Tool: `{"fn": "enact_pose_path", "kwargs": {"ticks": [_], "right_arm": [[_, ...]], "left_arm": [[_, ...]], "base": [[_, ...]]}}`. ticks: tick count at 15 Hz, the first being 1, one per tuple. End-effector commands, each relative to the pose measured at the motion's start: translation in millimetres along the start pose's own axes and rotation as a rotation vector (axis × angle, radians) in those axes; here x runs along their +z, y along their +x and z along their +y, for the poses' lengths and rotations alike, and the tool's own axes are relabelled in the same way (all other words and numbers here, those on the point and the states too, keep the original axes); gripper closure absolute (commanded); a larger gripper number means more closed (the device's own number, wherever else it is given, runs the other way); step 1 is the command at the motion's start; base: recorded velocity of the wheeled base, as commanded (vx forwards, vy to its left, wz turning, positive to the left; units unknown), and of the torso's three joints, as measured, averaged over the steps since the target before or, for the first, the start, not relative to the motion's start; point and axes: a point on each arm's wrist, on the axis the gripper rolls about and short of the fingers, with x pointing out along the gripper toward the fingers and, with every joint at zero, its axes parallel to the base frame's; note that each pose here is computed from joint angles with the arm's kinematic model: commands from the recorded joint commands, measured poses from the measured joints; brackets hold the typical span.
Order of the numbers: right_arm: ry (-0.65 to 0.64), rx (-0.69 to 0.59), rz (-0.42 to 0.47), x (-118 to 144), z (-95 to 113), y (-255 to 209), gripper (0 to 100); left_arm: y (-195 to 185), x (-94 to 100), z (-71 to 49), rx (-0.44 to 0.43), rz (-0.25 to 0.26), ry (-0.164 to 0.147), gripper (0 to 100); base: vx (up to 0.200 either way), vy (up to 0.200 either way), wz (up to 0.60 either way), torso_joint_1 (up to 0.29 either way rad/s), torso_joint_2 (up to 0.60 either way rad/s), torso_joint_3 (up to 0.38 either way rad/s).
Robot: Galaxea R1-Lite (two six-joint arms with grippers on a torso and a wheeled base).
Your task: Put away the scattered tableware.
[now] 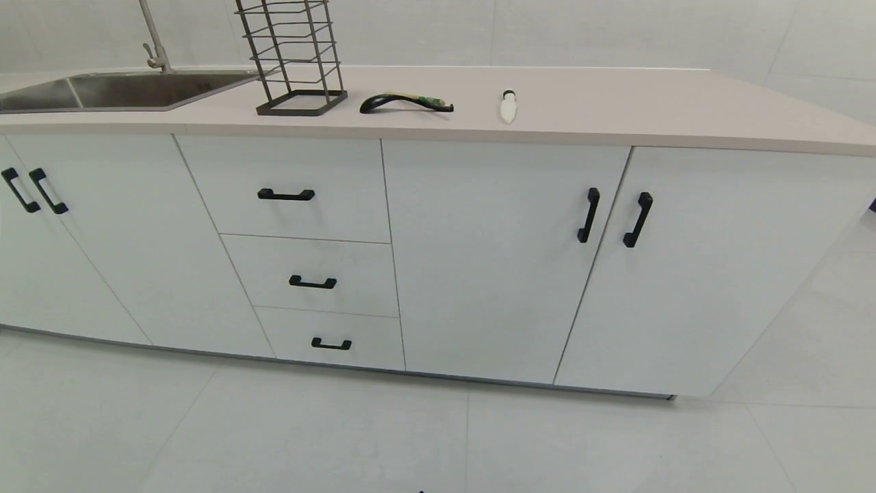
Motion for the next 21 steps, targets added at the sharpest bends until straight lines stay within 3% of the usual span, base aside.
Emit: {"fn": "enact_pose_path", "kwargs": {"ticks": [1, 9, 18, 21], "right_arm": [[0.000, 0.001, 0.001, 0.4, 0.0, 0.1, 100], [0.000, 0.001, 0.003, 0.0, 0.0, 0.2, 100], [0.000, 0.001, 0.003, 0.0, 0.0, 0.2, 100], [0.000, 0.001, 0.003, 0.0, 0.0, 0.2, 100]], "left_arm": [[0.0, -0.1, 0.0, 0.001, 0.000, 0.000, 0], [0.0, -0.1, 0.0, -0.001, 0.000, 0.000, 0], [0.0, -0.1, 0.0, -0.001, 0.000, 0.000, 0], [0.0, -0.1, 0.0, 0.002, 0.000, -0.003, 0]], "base": [[0.200, 0.000, 0.00, 0.002, 0.00, 0.007], [0.200, 0.000, 0.00, 0.001, 0.00, 0.002], [0.000, 0.200, 0.00, 0.002, 0.00, 0.000], [0.000, 0.000, 0.00, 0.000, 0.00, 0.000]]}}
